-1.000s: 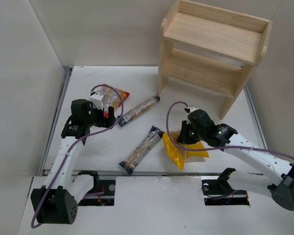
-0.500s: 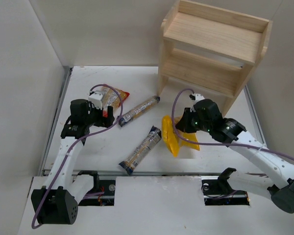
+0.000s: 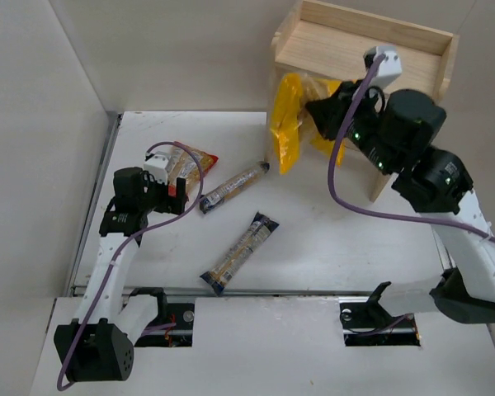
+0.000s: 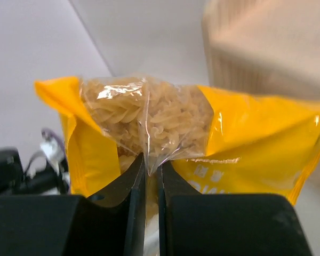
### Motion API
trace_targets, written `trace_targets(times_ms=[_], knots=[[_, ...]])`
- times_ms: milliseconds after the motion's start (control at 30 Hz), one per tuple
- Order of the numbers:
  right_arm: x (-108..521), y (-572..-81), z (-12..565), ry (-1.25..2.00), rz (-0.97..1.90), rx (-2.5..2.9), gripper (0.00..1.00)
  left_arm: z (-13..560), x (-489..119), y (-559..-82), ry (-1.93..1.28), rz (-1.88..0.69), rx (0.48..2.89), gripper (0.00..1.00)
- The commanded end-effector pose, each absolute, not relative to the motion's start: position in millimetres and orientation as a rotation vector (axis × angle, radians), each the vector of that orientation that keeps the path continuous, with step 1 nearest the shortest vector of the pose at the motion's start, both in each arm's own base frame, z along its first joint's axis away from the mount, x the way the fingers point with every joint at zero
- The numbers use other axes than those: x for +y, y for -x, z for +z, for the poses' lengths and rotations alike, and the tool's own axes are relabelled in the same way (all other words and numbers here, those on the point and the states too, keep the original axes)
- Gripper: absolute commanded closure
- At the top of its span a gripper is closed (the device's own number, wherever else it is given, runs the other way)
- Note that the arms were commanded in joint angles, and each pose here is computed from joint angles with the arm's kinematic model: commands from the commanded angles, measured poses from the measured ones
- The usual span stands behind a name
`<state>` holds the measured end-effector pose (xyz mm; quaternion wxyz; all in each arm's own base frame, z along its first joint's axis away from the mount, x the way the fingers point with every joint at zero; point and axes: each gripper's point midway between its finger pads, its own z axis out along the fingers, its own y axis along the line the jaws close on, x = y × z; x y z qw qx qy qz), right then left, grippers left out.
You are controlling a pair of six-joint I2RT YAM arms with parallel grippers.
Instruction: Place and organize the pasta boxes and bags onto the shelf
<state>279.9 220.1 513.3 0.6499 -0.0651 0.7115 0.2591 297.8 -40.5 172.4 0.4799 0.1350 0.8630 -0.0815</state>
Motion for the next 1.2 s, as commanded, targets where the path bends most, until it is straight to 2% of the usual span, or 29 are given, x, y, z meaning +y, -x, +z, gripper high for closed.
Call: trace_targets(times_ms=[0,133,200,400,533,667,1067,1167], knots=[[174,-288,626,0.079,0.415,1.29,1.0,190,-37,-302,-0.335,-0.172,2.04,0.0],[113,-318,683,-0.021,0.162,1.136,1.0,197,-35,-305,-0.333,-0.161,2.021,0.0],[83,-338,693,-0.068,0.03,1.1,1.0,200,-35,-306,-0.333,-0.16,2.015,0.0],[34,-398,661,-0.098,-0.151,1.181,1.0,209,-34,-312,-0.332,-0.154,2.0,0.0],[20,-434,612,-0.081,-0.089,1.327,1.0,211,-34,-314,-0.336,-0.15,1.996,0.0],[7,-445,580,-0.157,-0.015,1.419,1.0,210,-34,-314,-0.341,-0.15,2.0,0.0],[42,-439,558,-0.191,0.151,1.521,1.0,205,-34,-313,-0.354,-0.144,2.006,0.0],[32,-456,549,-0.215,0.14,1.53,0.92,202,-35,-312,-0.359,-0.147,2.011,0.0]])
